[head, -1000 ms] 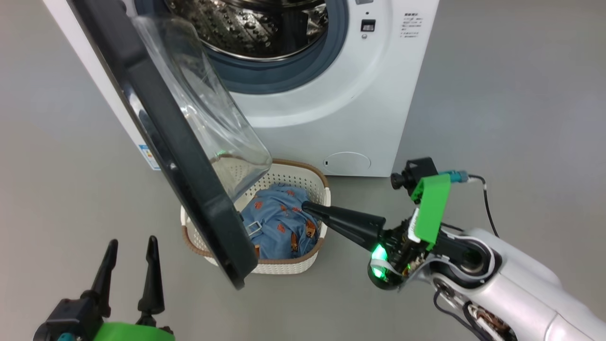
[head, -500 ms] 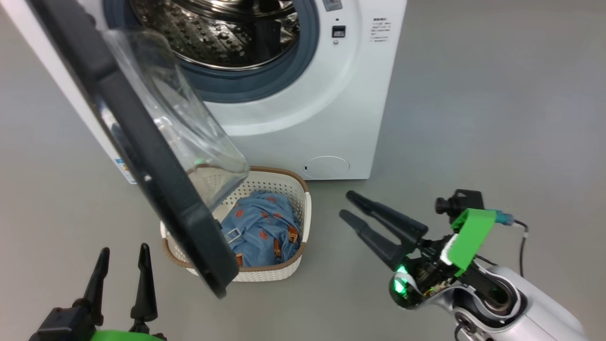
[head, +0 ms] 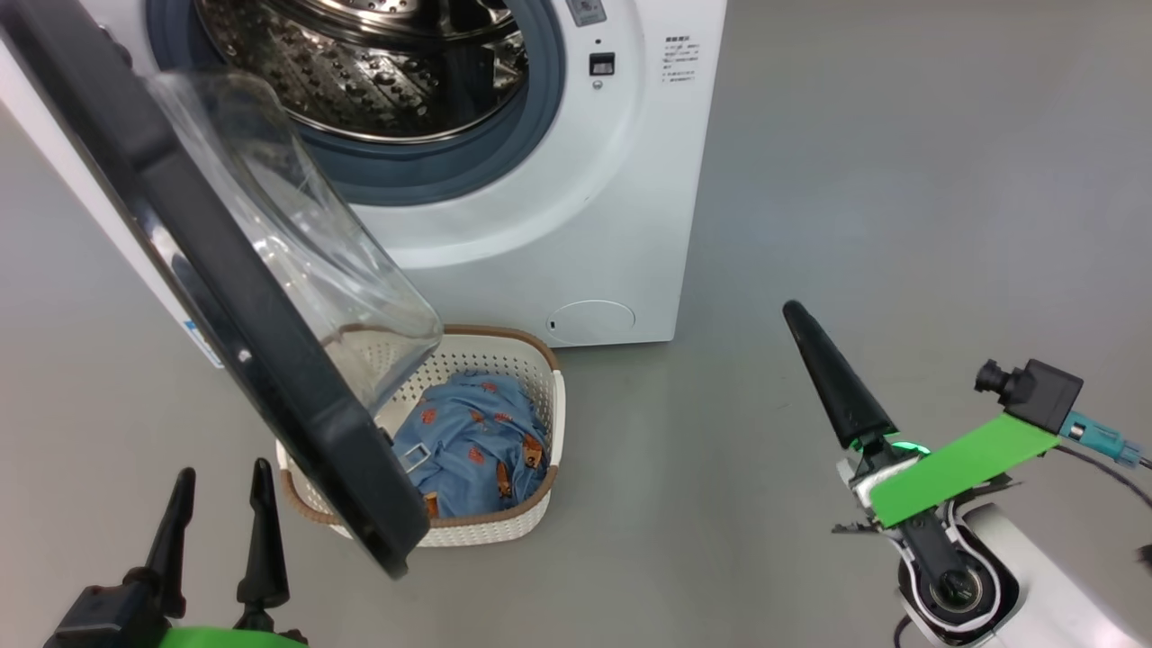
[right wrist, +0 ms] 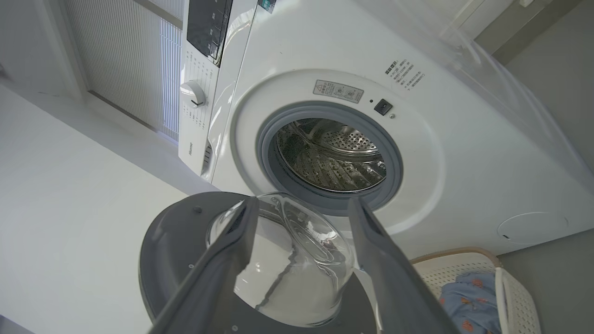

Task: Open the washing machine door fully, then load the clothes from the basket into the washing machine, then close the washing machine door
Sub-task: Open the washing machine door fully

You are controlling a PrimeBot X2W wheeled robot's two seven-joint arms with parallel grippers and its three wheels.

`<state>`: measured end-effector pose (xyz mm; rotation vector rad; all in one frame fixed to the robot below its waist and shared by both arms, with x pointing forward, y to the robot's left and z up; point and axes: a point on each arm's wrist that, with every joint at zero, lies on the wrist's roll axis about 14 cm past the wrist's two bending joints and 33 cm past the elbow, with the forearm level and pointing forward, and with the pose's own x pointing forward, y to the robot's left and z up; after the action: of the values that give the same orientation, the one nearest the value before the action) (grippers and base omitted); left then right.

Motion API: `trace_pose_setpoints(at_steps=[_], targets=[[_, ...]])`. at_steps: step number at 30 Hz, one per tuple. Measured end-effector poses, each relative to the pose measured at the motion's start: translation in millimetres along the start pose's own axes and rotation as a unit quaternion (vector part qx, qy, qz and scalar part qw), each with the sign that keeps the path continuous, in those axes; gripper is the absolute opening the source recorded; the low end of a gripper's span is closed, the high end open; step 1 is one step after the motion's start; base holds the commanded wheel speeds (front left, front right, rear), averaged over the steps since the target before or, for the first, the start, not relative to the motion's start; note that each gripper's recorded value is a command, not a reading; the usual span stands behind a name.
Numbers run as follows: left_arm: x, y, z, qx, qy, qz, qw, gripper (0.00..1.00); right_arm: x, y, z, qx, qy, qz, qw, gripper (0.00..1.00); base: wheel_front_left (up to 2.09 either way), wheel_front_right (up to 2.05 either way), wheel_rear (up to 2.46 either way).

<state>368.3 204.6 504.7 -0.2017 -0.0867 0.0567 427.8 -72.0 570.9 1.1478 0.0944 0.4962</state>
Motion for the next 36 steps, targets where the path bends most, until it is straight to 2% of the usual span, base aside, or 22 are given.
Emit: trace_pose_setpoints(at_steps=[4, 7, 15, 22, 30, 34, 36], targets=[[2, -3, 1, -0.001, -0.001, -0.004, 1.000, 1.00, -6, -17, 13, -0.114, -0.023, -0.017, 0.993, 1.00, 0.00, 0.00, 0.00], [3, -5, 1, -0.002, -0.002, -0.007, 1.000, 1.00, -6, -20, 31, -0.189, -0.053, -0.021, 0.980, 1.00, 0.00, 0.00, 0.00], [2, -7, 5, -0.003, -0.008, -0.008, 1.000, 1.00, -38, -24, 49, -0.343, -0.114, -0.056, 0.931, 1.00, 0.00, 0.00, 0.00], [-7, -7, 2, -0.003, -0.002, -0.009, 1.000, 1.00, -69, -23, 28, -0.398, -0.103, -0.075, 0.908, 1.00, 0.00, 0.00, 0.00], [-12, -8, 3, 0.002, -0.004, -0.011, 1.000, 1.00, -93, -28, 26, -0.475, -0.086, -0.099, 0.870, 1.00, 0.00, 0.00, 0.00], [-21, -7, -4, 0.006, 0.009, -0.010, 1.000, 1.00, -102, -31, 27, -0.483, -0.088, -0.114, 0.863, 1.00, 0.00, 0.00, 0.00], [-24, -7, -4, 0.007, 0.010, -0.008, 1.000, 1.00, -105, -33, 33, -0.495, -0.092, -0.122, 0.855, 1.00, 0.00, 0.00, 0.00]])
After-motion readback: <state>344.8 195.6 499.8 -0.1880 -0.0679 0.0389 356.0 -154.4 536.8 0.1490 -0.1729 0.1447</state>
